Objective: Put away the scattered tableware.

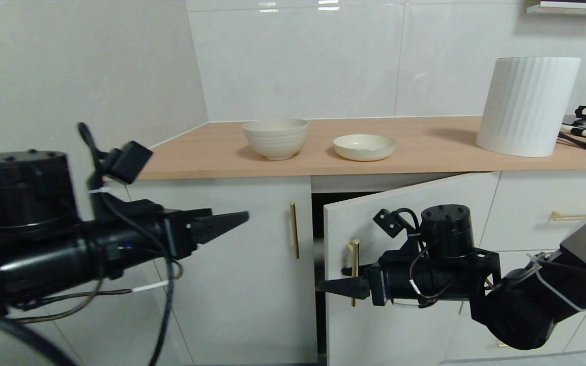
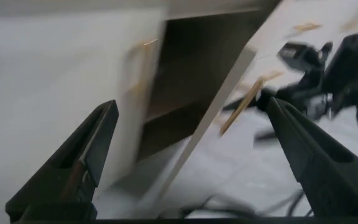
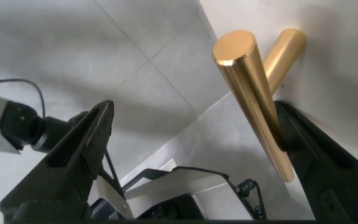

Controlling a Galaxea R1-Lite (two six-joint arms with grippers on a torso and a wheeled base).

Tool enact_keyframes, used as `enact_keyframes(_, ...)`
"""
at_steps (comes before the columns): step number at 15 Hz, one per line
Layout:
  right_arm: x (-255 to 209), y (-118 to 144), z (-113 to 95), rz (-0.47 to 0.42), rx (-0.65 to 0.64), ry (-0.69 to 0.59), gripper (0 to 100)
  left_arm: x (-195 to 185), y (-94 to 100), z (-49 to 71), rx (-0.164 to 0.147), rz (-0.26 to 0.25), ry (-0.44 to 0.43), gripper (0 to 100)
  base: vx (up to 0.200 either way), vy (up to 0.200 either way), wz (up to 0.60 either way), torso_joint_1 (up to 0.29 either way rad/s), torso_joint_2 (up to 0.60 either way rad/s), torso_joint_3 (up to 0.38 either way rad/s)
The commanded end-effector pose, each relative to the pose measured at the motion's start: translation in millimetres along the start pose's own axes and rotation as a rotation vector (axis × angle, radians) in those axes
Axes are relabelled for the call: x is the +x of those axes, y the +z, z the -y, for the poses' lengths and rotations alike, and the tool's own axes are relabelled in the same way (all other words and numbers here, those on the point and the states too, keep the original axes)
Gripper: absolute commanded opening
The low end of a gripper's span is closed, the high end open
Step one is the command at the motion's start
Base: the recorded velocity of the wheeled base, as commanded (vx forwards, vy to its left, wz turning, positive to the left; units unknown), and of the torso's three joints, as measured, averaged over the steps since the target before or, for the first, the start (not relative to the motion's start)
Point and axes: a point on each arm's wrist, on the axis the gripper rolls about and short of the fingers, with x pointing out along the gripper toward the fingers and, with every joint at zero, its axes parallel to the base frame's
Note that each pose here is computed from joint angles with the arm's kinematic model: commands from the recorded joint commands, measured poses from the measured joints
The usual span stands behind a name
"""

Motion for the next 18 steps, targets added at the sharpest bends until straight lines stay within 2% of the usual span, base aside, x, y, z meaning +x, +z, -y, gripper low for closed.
enact_keyframes(1, -1.5, 1.6, -4.8, 0.001, -0.009, 0.020, 100, 73.2, -63.2, -10.7, -0.101, -0.155, -0.050, 100, 0.000, 0.000, 0.00, 0.000, 0.00, 0.000)
enact_keyframes(2, -1.5, 1.6, -4.8, 0.001, -0.009, 0.020, 100, 79.0, -67.5, -12.5, -0.120, -0.143, -0.047, 100, 0.000, 0.000, 0.00, 0.000, 0.00, 0.000)
enact_keyframes(3, -1.5, 1.5, -4.1, 0.001, -0.007, 0.018, 100, 85.7, -79.8, -16.4, -0.149, -0.142, -0.032, 100, 0.000, 0.000, 0.00, 0.000, 0.00, 0.000)
enact_keyframes(6, -0.9, 0.0, -4.4, -0.004, -0.007, 0.019, 100, 96.7, -93.4, -23.8, -0.150, -0.130, -0.025, 100, 0.000, 0.000, 0.00, 0.000, 0.00, 0.000)
enact_keyframes(7, -0.6, -0.4, -4.0, -0.006, -0.006, 0.020, 100, 96.9, -94.4, -24.3, -0.151, -0.132, -0.022, 0, 0.000, 0.000, 0.00, 0.000, 0.00, 0.000)
enact_keyframes(10, -0.6, -0.4, -4.1, -0.007, -0.006, 0.023, 100, 101.0, -92.8, -21.3, -0.140, -0.123, -0.032, 0, 0.000, 0.000, 0.00, 0.000, 0.00, 0.000)
enact_keyframes(12, -1.0, -0.5, -4.4, -0.007, -0.006, 0.023, 100, 104.2, -89.7, -20.5, -0.128, -0.088, -0.052, 0, 0.000, 0.000, 0.00, 0.000, 0.00, 0.000)
enact_keyframes(15, -1.8, 0.4, -4.7, -0.004, -0.007, 0.023, 100, 122.0, -95.9, -25.8, -0.119, -0.077, -0.063, 0, 0.000, 0.000, 0.00, 0.000, 0.00, 0.000)
enact_keyframes(17, -2.8, -0.6, -5.1, -0.007, -0.005, 0.023, 100, 149.7, -97.6, -29.7, -0.094, -0.026, -0.093, 0, 0.000, 0.000, 0.00, 0.000, 0.00, 0.000)
enact_keyframes(18, -3.7, -0.4, -6.0, -0.006, -0.008, 0.024, 100, 157.9, -102.7, -33.0, -0.079, -0.030, -0.091, 0, 0.000, 0.000, 0.00, 0.000, 0.00, 0.000)
